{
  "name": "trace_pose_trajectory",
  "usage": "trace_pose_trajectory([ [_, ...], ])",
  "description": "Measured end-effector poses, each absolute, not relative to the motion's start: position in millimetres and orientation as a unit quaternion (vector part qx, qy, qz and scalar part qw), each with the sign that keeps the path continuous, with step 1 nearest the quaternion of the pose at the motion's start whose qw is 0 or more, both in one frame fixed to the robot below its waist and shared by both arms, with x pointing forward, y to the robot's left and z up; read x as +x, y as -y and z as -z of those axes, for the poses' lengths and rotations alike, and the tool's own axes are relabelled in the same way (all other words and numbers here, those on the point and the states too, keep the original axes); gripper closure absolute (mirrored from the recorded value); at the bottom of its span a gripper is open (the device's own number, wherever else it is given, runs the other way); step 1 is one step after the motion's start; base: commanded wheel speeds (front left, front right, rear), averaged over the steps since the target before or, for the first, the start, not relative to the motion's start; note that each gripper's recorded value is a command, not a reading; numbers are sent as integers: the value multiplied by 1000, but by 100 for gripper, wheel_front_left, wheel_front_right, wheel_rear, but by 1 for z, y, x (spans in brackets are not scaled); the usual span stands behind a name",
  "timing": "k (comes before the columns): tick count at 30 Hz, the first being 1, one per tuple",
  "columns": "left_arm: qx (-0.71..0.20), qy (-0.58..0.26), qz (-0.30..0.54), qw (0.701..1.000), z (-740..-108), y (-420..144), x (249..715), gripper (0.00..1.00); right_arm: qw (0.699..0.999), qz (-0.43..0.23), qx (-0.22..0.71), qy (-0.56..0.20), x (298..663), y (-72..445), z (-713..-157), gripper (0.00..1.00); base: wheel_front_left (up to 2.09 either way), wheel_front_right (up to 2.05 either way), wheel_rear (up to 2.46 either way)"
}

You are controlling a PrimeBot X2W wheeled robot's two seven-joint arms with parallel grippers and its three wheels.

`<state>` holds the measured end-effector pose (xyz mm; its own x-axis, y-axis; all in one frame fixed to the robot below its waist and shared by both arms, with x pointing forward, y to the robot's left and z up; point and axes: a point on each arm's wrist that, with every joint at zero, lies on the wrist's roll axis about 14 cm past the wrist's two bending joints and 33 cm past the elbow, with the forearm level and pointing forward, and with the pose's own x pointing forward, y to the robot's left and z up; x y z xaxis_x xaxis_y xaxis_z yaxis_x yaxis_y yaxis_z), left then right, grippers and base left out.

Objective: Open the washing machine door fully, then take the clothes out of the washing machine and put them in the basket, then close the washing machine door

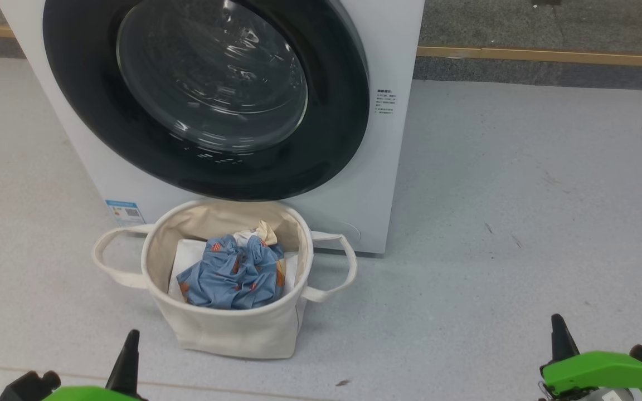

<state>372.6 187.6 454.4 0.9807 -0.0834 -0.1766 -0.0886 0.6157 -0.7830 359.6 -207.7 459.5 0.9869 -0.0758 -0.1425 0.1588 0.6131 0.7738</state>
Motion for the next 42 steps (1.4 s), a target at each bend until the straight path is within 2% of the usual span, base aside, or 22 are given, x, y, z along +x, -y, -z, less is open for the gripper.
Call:
trace_pose_trajectory([
  [19,-528,-85,-13,845,-462,-187,376,100,847,65,526,-43,364,207,-463,100,0,0,0],
  [42,-639,-58,-17,767,-474,-186,379,100,766,54,640,-32,371,206,-471,100,0,0,0],
])
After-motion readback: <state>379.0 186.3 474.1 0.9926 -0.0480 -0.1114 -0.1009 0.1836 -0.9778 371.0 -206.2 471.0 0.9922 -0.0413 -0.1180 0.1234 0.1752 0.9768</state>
